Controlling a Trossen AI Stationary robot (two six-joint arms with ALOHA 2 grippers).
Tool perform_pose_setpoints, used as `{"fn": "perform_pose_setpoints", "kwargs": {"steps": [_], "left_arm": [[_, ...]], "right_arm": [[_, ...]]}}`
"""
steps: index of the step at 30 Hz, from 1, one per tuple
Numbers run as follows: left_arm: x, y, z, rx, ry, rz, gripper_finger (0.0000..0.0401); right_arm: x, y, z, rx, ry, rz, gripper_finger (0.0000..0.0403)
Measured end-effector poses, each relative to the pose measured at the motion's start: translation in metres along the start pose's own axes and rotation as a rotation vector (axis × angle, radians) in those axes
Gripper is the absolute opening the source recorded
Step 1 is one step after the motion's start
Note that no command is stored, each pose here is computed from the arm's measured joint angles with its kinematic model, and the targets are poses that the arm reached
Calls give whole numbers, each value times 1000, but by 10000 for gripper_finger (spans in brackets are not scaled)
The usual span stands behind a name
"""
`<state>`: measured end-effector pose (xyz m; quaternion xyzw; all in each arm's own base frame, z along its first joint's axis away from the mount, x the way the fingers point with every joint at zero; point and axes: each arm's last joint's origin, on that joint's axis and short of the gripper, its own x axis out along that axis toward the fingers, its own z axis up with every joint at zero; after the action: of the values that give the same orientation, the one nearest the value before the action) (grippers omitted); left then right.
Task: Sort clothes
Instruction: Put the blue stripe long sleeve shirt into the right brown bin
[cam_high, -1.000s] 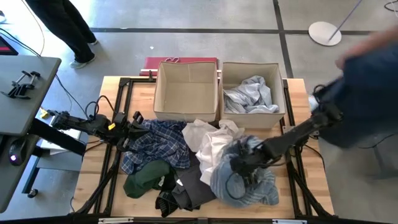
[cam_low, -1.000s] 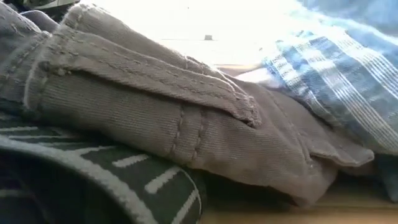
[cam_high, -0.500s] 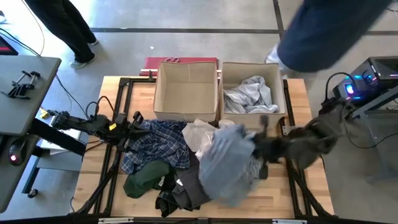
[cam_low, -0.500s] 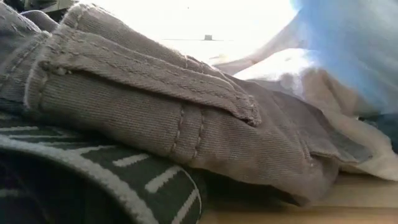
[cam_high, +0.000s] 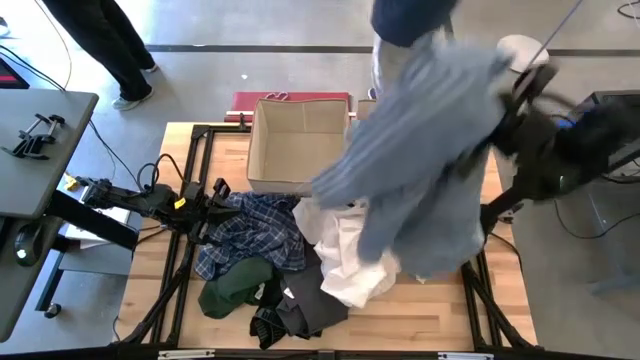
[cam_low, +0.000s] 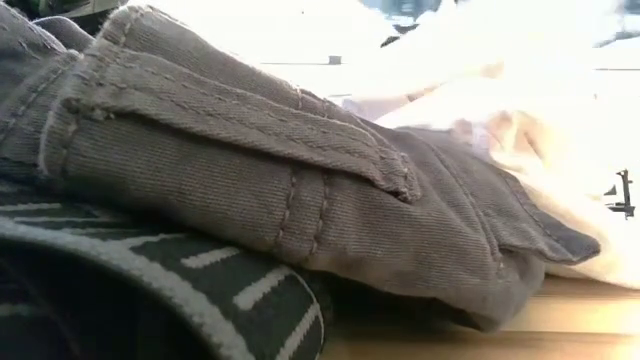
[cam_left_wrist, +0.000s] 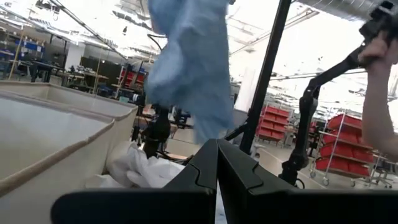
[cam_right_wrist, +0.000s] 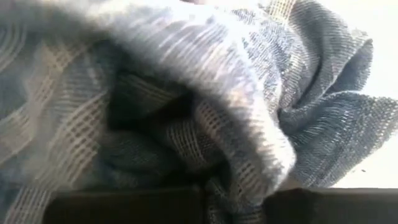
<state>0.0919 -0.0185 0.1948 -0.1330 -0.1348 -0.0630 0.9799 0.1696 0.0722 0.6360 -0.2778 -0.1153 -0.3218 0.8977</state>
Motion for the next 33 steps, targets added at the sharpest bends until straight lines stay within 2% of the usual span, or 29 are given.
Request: {"fn": "perform_pose_setpoints", "kwargs": {"steps": [4, 6, 8, 12, 17, 19, 22, 27, 30, 33], "left_arm": [[0, 0, 0, 0, 0, 0, 0], [0, 0, 0, 2, 0, 0, 0], [0, 0, 0, 2, 0, 0, 0], [0, 0, 0, -1, 1, 1, 0], [0, 0, 0, -1, 1, 0, 0], [0, 0, 0, -1, 1, 0, 0], [0, 0, 0, -1, 1, 0, 0], [0, 0, 0, -1, 1, 0, 0], [0, 0, 0, -2, 1, 0, 0], [0, 0, 0, -2, 1, 0, 0]], "right_arm": [[18, -35, -3, 41, -166, -204, 21], [28, -47, -10, 22, -185, -292, 20], [37, -56, -20, -18, -141, -360, 20], [57, -59, -48, -114, 94, -409, 20], [72, -50, -108, -237, 459, -235, 19], [70, -51, -136, -237, 627, -159, 19], [60, -62, -173, -108, 857, -41, 19], [48, -72, -229, 213, 1188, 104, 19], [49, -63, -271, 312, 1341, 163, 19], [54, -43, -321, 348, 1415, 217, 19]]}}
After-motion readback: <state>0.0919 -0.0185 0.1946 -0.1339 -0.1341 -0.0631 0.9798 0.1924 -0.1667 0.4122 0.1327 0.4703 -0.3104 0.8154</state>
